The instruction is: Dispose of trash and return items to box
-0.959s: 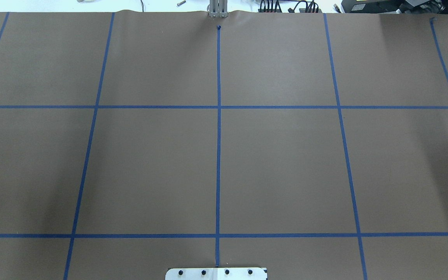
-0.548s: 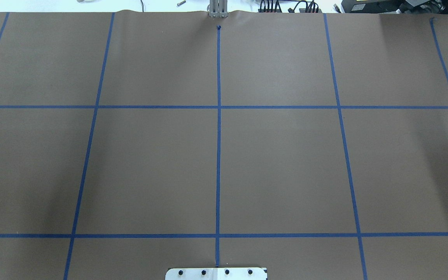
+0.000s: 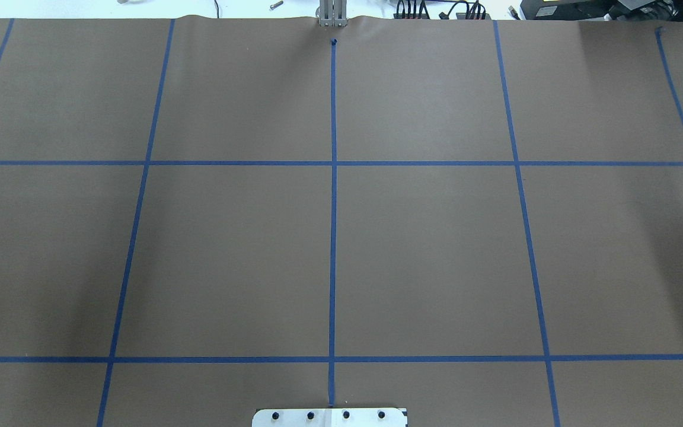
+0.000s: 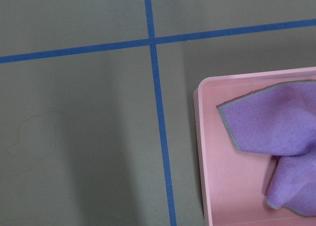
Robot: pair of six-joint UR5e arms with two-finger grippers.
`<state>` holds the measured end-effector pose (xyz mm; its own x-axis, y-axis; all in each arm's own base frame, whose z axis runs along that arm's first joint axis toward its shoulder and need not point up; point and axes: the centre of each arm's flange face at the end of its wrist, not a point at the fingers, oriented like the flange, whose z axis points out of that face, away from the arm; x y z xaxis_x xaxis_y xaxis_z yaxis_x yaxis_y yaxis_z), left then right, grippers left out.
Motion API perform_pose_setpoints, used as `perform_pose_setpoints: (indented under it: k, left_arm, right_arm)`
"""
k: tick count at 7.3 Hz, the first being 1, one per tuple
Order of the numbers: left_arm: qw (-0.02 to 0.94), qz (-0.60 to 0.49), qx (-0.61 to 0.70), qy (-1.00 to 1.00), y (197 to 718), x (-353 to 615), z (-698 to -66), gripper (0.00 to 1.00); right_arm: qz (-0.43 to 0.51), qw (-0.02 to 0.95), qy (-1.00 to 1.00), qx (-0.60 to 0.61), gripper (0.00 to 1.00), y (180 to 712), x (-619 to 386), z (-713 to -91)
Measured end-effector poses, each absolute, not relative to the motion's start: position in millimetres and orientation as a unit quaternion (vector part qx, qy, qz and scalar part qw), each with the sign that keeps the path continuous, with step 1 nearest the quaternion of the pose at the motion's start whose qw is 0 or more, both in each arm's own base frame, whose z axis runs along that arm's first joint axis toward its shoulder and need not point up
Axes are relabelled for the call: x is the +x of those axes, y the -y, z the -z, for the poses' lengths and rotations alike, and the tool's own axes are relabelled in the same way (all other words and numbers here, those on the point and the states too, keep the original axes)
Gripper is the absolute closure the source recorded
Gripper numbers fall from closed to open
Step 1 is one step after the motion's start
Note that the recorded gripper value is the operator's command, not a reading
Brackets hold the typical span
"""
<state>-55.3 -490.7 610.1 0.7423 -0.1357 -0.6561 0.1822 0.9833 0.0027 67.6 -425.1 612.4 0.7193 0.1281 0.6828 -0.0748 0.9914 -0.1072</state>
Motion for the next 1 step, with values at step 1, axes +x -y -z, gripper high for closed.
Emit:
perform_pose_setpoints:
  k: [1]
  left_arm:
    - [0.936,0.086,0.036,-0.339,492.7,-56.8,-610.2,0.01]
  right_arm:
    - [-0.054,0.926,0.371,-0.035,0.0,425.1,67.6,-611.6]
